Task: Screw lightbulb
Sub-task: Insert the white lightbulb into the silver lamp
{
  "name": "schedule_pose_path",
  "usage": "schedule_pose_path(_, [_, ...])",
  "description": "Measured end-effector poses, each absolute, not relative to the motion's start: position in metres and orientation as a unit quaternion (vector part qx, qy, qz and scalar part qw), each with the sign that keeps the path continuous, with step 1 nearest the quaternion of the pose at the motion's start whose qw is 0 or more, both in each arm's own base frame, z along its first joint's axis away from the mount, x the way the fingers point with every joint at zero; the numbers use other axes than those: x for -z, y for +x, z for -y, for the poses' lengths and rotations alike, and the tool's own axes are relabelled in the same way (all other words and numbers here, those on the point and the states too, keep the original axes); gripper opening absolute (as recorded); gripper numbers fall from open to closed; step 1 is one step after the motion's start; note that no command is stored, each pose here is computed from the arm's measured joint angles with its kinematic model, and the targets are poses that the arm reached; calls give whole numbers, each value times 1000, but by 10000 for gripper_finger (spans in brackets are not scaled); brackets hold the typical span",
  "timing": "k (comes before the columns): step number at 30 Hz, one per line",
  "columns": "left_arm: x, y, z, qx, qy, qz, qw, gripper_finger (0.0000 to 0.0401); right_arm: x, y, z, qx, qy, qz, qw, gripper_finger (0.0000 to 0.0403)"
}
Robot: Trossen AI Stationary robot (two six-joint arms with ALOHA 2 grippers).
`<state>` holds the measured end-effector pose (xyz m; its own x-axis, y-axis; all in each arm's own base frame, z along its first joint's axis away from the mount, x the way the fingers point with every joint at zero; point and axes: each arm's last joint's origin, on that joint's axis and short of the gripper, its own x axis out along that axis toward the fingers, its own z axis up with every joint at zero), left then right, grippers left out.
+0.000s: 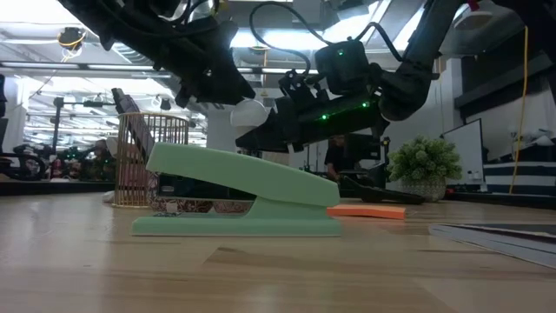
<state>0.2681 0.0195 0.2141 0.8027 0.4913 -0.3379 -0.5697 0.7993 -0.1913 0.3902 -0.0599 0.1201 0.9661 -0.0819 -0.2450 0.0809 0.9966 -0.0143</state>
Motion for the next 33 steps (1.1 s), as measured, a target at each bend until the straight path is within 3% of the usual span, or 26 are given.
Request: schedule_pose_path(33, [-197,280,-19,-281,-119,-156,939,129,-118,390,60,48,-2,-129,990,177])
